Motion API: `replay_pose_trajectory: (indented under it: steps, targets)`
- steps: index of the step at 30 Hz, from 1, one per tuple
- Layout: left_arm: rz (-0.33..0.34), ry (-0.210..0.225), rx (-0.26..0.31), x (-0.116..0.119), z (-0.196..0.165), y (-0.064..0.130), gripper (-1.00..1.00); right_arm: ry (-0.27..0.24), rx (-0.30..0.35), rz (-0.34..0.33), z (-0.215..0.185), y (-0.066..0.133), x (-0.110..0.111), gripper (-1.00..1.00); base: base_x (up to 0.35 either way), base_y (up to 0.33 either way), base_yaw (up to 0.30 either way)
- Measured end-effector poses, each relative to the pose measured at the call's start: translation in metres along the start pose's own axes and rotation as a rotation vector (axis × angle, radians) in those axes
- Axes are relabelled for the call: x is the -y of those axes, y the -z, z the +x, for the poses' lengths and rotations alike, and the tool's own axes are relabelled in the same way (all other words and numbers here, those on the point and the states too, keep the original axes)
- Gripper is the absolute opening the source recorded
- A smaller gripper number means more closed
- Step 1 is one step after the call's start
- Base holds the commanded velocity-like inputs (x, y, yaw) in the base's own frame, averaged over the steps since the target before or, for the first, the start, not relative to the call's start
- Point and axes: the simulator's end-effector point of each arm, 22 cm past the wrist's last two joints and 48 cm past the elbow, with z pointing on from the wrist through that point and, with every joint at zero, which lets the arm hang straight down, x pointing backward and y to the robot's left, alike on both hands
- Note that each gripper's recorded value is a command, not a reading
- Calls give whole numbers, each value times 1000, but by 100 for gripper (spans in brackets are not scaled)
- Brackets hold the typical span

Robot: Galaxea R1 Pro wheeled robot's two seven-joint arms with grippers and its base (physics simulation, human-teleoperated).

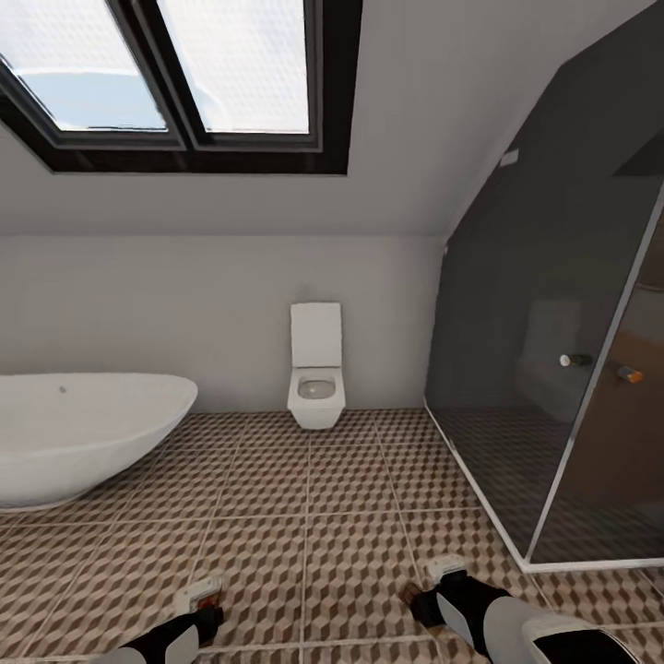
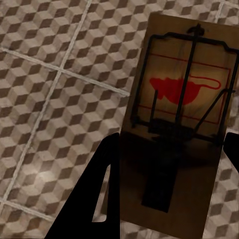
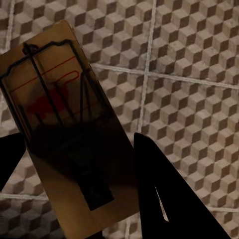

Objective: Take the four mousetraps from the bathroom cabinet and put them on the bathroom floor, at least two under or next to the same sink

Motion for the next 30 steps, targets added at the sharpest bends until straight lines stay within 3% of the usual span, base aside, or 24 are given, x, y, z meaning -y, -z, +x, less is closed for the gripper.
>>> replay_pose_trajectory:
  steps: [13,30]
  targets:
    - [2,-1,-5,1,2,0,-100,-1,1,-2,0,0,-1,-100,32,0,267]
    - [-3,-2,-6,-2,1,0,-100,-3,-1,-10,1,0,-1,-100,312,0,15]
